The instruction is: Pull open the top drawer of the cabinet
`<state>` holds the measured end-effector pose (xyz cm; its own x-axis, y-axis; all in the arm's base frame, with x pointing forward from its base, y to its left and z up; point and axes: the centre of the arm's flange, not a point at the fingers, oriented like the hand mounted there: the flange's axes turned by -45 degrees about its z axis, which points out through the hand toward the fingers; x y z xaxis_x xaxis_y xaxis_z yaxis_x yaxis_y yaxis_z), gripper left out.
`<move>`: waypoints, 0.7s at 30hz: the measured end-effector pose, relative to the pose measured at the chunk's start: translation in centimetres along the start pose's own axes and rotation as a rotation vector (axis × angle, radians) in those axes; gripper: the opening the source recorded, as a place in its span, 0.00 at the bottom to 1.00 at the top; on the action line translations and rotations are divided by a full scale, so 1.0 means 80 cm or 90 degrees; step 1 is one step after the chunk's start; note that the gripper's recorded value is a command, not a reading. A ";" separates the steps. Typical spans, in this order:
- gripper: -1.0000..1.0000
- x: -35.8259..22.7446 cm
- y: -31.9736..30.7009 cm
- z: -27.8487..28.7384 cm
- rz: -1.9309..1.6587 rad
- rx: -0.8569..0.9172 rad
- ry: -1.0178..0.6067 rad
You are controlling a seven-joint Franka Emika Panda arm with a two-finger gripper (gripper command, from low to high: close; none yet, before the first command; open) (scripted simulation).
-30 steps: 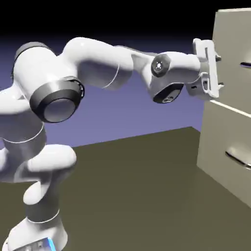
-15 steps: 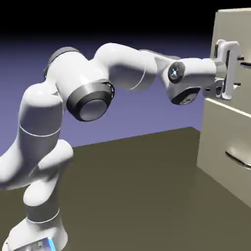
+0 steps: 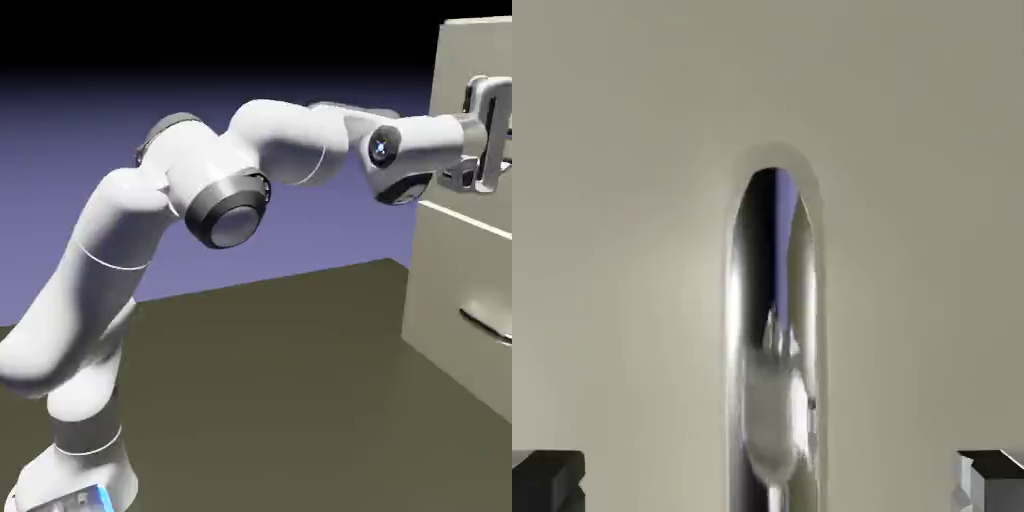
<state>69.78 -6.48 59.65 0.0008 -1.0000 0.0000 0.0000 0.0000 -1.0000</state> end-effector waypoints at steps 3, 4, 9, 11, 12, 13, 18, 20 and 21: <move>0.00 0.000 0.000 -0.008 0.000 0.000 0.000; 0.00 0.000 0.000 -0.017 0.000 0.001 0.000; 0.00 0.000 0.000 -0.060 0.000 0.001 0.000; 0.00 0.000 0.000 -0.077 0.000 0.001 0.000; 0.00 0.000 0.000 -0.084 0.000 0.001 0.000; 0.00 0.000 0.000 -0.092 0.000 0.001 0.000; 0.00 0.000 0.000 -0.126 0.000 0.001 0.000; 0.00 0.000 0.000 -0.138 0.000 0.001 0.000; 0.00 0.000 0.000 -0.144 0.000 0.001 0.000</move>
<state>58.28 -6.49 59.67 0.0005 -1.0000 -0.0002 0.0010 0.0002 -1.0000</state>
